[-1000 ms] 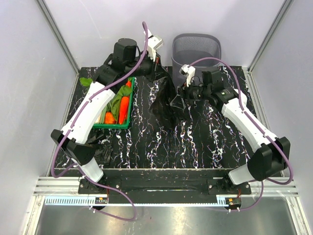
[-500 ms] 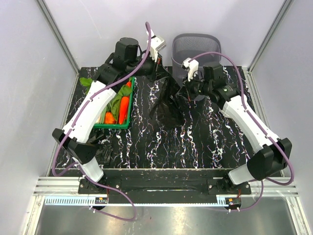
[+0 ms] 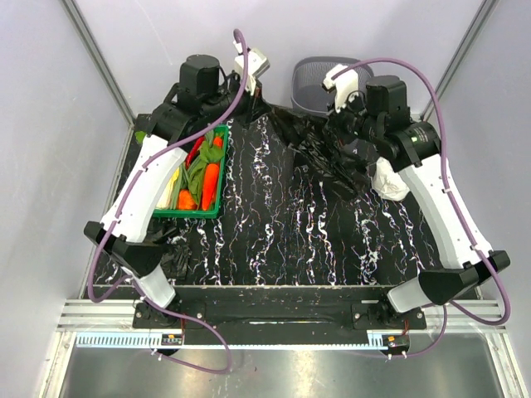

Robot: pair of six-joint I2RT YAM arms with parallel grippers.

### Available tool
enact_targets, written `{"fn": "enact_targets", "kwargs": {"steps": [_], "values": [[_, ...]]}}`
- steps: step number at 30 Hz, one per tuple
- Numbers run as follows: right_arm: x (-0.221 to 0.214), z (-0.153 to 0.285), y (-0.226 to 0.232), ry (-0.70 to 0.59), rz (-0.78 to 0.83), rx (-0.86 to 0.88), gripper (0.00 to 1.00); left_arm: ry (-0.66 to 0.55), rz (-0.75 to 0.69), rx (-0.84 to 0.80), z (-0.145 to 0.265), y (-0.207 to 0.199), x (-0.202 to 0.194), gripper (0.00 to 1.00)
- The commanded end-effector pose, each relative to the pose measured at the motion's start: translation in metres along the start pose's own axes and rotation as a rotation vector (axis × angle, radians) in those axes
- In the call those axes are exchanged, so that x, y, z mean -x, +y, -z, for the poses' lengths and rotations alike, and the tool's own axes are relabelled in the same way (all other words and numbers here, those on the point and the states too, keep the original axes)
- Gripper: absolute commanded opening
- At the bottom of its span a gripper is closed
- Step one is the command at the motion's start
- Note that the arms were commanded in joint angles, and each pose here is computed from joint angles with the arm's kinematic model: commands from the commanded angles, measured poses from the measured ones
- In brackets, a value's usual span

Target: Put the trash bags into the trash bin

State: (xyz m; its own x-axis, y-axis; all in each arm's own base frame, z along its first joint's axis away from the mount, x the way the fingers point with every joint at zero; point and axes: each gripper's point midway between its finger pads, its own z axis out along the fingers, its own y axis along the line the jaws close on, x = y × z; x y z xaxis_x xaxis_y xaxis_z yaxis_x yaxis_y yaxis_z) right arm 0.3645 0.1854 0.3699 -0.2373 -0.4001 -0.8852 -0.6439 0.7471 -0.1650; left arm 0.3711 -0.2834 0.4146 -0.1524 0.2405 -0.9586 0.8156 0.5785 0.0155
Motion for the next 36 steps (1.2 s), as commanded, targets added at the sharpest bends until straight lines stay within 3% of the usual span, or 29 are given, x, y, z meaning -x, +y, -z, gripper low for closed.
{"fn": "enact_targets", "kwargs": {"steps": [1, 10, 17, 24, 29, 36], "values": [[0.041, 0.028, -0.042, -0.057, 0.106, -0.21, 0.0, -0.177, -0.098, 0.094, 0.022, 0.017, 0.07, 0.0], [0.105, 0.048, -0.085, -0.171, 0.185, -0.4, 0.0, -0.331, -0.167, 0.127, 0.016, 0.028, 0.113, 0.0], [0.169, 0.066, -0.115, -0.318, 0.269, -0.551, 0.0, -0.475, -0.198, 0.246, 0.012, 0.054, 0.154, 0.0], [0.197, 0.068, -0.131, -0.417, 0.287, -0.645, 0.0, -0.534, -0.246, 0.33, 0.012, 0.071, 0.169, 0.0], [0.197, 0.053, -0.146, -0.399, 0.31, -0.708, 0.0, -0.547, -0.274, 0.412, 0.007, 0.09, 0.17, 0.0], [0.22, 0.066, -0.155, -0.493, 0.316, -0.781, 0.0, -0.576, -0.284, 0.466, -0.007, 0.108, 0.17, 0.0]]}}
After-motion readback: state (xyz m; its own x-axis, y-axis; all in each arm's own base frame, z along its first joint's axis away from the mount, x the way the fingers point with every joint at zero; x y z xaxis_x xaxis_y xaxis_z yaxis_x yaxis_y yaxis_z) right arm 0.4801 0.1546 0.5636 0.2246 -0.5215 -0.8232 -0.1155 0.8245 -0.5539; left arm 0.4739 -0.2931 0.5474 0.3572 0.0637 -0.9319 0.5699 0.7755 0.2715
